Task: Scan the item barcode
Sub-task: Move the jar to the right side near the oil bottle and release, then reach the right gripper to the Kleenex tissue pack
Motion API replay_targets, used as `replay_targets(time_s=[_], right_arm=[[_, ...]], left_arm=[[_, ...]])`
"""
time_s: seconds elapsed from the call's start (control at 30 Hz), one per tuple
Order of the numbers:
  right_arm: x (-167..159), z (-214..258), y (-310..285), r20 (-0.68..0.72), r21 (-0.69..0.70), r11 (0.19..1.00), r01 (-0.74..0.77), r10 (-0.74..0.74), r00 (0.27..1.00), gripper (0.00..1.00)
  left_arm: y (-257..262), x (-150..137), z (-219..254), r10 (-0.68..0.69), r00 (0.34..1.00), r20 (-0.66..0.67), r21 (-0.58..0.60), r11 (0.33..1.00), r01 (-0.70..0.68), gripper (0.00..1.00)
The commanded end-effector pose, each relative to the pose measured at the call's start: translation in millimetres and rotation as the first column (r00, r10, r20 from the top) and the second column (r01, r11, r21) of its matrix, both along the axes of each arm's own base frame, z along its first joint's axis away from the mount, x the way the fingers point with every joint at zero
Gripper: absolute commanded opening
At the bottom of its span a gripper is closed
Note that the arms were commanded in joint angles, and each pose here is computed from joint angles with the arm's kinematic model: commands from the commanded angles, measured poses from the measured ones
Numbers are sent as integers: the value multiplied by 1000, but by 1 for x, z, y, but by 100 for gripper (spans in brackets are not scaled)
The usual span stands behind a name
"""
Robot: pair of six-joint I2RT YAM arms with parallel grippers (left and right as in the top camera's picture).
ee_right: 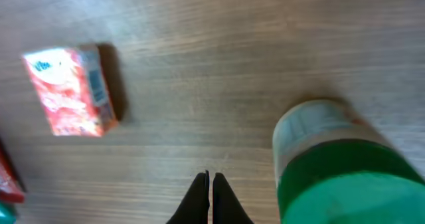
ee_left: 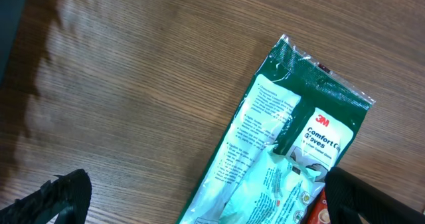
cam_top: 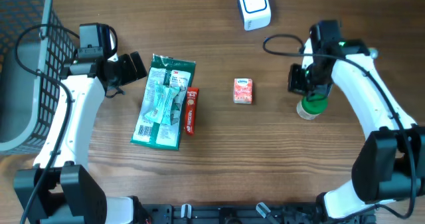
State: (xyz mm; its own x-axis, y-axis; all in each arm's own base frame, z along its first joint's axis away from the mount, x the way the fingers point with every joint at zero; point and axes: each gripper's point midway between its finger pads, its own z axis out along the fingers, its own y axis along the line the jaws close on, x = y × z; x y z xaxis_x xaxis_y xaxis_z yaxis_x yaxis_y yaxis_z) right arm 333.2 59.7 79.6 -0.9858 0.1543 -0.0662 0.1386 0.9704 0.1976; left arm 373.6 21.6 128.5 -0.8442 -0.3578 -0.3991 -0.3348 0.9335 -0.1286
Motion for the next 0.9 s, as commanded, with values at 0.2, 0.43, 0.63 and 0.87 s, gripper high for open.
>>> replay_targets(time_s=[0.2,0.43,0.63,0.87], right_arm=[[-21,-30,-42,-40,-266,964,18,-30,999,13],[-22,-17,-110,19,-547,824,150,-167,986,17],[-14,-16,-115,42,-456,857,241,-250,967,13],[44,9,51,195,196,980,-16,-23,981,18]], left_arm=[[0,2,4,4,1000,15,-9,1000,-4,100],[0,2,4,4,1000,15,-9,1000,-4,100],[0,2,4,4,1000,15,-9,1000,-4,100],[0,2,4,4,1000,15,-9,1000,-4,100]])
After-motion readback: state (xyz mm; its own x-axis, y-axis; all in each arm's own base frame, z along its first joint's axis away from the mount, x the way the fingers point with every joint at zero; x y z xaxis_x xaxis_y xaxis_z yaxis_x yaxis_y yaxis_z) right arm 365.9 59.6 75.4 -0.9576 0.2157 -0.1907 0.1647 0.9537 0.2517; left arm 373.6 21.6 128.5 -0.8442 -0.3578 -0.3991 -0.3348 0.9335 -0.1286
